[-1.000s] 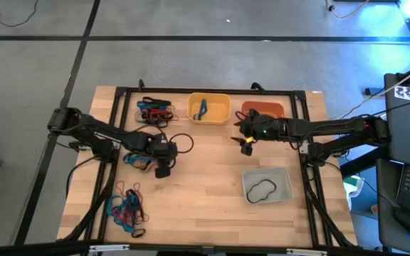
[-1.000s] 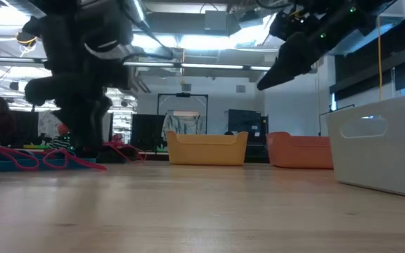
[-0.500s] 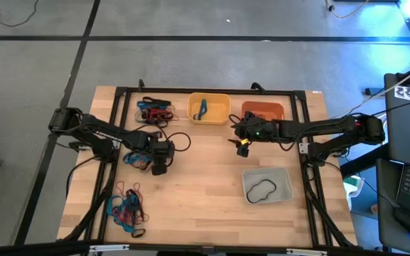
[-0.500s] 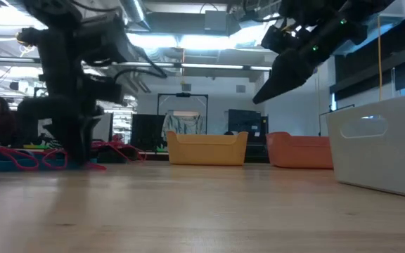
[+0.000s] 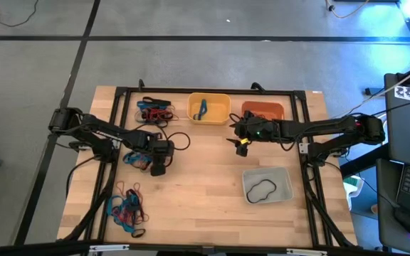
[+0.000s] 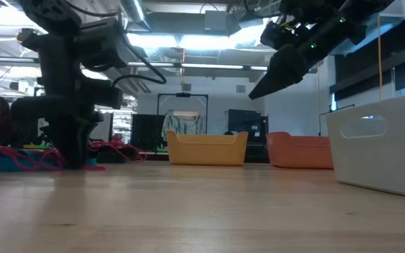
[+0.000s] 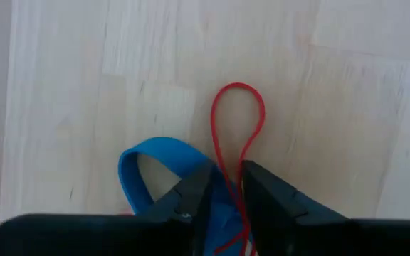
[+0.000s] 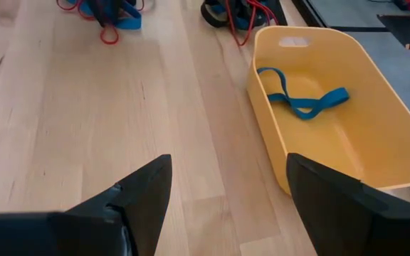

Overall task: Sort rubber bands into baskets
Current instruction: Put the red rubber band into the orange bin

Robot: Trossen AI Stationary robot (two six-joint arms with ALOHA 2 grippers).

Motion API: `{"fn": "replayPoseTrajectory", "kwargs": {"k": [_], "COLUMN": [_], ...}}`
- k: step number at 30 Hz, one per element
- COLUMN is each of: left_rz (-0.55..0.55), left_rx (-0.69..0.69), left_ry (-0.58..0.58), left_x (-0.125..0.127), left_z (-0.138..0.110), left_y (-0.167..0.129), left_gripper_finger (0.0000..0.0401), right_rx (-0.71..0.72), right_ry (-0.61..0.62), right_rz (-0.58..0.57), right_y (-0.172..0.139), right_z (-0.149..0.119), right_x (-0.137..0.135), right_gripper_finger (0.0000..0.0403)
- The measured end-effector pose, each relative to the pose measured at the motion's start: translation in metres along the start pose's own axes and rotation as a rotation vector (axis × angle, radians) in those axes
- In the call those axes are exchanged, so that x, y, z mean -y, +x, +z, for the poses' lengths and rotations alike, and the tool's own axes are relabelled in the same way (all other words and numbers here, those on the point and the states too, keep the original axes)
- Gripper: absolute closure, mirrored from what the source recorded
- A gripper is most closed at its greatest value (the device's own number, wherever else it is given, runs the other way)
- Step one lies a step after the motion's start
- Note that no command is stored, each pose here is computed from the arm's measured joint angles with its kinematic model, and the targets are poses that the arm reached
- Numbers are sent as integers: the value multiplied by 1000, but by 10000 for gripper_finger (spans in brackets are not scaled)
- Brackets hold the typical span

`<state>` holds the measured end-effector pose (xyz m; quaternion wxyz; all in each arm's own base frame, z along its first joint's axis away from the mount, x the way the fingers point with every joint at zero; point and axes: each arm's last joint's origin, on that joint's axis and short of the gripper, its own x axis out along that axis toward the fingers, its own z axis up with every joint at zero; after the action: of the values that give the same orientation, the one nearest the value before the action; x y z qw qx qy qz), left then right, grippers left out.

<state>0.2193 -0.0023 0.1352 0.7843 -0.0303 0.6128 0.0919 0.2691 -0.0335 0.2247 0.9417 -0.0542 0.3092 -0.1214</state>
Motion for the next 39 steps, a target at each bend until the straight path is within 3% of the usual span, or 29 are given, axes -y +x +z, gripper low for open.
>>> {"fn": "replayPoseTrajectory", "kwargs": {"k": [6, 10, 17, 23, 31, 39], "left_rz": [-2, -9, -29, -11, -8, -15], "left_rx": [2, 7, 130, 277, 583, 845], "left_ry": [29, 27, 27, 23, 46, 64], "left_x": [0, 0, 1, 1, 3, 5], "left_z": [0, 2, 25, 40, 65, 79], "left_y": [0, -5, -31, -51, -66, -73], "left_gripper_finger": [394, 395, 399, 400, 399, 399], "right_rx": [1, 5, 8, 15, 35, 111], "right_ry": [-12, -13, -14, -18, -23, -40], "right_rz": [0, 0, 1, 40, 79, 216], "right_y": [0, 0, 0, 0, 0, 15], "right_z": [0, 1, 1, 1, 3, 6], "right_x": [0, 0, 0, -1, -2, -9], "right_gripper_finger": [127, 127, 127, 127, 127, 127]}}
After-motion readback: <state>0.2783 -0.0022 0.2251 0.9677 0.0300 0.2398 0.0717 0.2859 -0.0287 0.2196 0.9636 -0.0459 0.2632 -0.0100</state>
